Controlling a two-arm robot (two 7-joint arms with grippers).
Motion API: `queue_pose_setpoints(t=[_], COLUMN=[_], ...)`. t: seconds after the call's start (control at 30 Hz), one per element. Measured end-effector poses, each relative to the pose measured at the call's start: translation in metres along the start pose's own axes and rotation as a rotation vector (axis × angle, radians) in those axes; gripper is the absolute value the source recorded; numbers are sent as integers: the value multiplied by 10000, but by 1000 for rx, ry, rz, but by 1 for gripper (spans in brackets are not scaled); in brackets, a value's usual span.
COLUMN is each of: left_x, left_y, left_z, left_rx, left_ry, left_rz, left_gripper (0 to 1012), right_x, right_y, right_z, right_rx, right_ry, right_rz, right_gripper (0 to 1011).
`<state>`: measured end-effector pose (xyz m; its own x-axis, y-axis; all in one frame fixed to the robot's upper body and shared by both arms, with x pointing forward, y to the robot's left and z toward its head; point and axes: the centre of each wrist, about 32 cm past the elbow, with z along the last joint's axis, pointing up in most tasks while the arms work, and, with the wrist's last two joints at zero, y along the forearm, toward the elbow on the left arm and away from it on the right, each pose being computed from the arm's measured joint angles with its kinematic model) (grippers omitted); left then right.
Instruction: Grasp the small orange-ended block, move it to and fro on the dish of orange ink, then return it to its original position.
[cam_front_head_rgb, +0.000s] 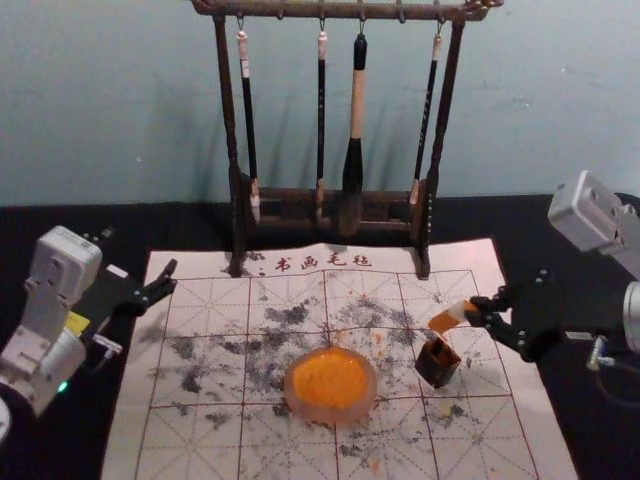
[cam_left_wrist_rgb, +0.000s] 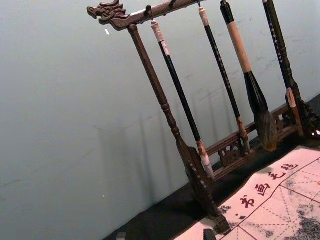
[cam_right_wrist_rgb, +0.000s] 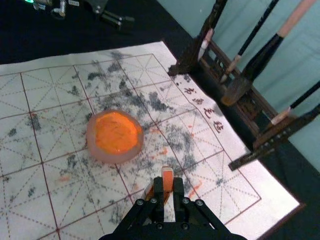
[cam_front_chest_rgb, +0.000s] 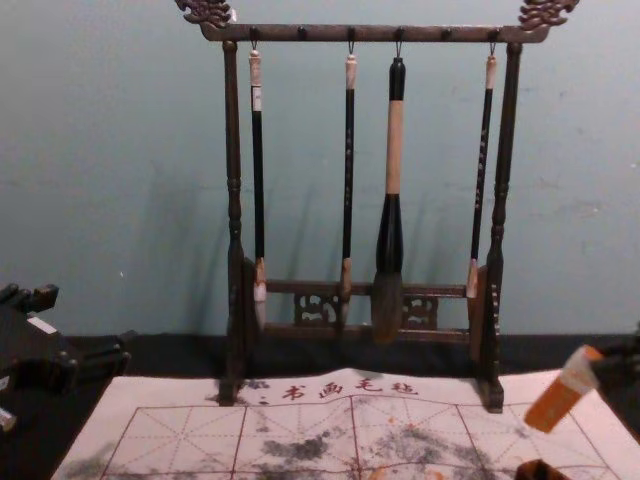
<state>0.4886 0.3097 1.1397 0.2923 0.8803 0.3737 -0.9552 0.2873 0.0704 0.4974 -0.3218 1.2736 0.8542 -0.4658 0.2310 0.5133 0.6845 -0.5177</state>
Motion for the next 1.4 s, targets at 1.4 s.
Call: queue_pose_setpoints(t=[1.4], left_x=[0], left_y=[0], left_z=[0], left_rx=[0], left_ry=[0], left_rz=[0], left_gripper=[1001], right_x=[-43], right_y=[54], right_z=[-236], right_rx=[-36], right_ry=[91], right_rz=[12], right_gripper=[80])
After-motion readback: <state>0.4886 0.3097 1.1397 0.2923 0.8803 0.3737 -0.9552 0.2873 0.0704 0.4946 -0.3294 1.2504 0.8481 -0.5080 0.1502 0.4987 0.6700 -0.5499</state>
